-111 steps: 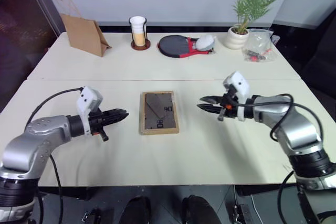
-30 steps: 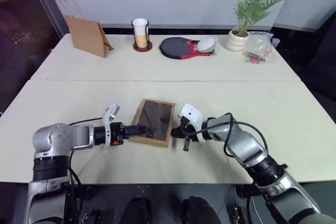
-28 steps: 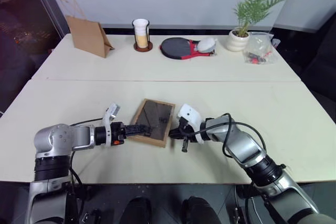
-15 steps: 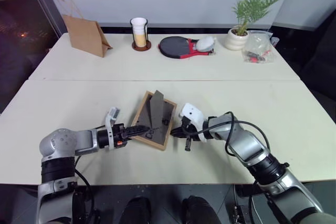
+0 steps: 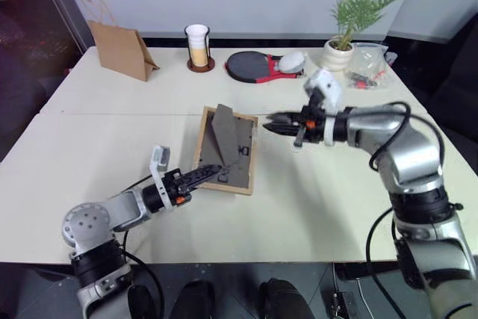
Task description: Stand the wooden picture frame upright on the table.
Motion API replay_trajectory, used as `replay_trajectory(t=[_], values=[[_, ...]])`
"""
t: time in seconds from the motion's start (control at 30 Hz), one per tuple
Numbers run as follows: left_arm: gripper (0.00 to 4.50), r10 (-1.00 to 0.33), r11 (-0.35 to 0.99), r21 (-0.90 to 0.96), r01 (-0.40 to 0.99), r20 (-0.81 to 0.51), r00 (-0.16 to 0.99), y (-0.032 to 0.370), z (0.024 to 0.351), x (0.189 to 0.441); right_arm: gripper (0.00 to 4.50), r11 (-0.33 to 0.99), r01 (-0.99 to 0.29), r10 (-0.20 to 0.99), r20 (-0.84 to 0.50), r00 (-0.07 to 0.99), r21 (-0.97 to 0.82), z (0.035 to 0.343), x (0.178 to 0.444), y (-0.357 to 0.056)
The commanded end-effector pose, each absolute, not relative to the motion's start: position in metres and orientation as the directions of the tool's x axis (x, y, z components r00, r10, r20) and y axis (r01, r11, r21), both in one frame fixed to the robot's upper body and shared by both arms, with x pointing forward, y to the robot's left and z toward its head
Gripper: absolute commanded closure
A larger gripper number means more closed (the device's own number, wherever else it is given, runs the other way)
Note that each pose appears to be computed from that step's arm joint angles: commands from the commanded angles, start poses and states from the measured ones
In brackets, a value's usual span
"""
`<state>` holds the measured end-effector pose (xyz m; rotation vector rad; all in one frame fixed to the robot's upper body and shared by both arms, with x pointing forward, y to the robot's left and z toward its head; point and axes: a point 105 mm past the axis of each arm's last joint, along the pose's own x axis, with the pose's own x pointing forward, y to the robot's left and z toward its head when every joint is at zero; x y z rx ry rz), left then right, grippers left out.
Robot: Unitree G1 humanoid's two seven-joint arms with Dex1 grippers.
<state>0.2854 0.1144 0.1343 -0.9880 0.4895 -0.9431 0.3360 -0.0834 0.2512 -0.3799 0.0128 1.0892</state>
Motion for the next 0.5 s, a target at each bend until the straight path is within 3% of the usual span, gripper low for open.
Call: replay_trajectory(t=[0.03, 0.1, 0.5], values=[[3.44, -0.843, 0.208, -0.84, 0.501, 0.105, 0.528, 0.113, 0.147, 0.283, 1.12, 0.343, -0.901, 0.906, -0.162, 0.392, -0.265, 0.26, 0.327, -0.071], [3.44, -0.844, 0.199, -0.837, 0.51, 0.118, 0.523, 0.111, 0.149, 0.282, 0.06, 0.317, -0.924, 0.924, -0.15, 0.351, -0.213, 0.256, 0.328, -0.063], [3.44, -0.846, 0.199, -0.841, 0.503, 0.112, 0.522, 0.108, 0.147, 0.282, 0.02, 0.188, -0.972, 0.971, -0.124, 0.206, -0.14, 0.249, 0.328, -0.035]])
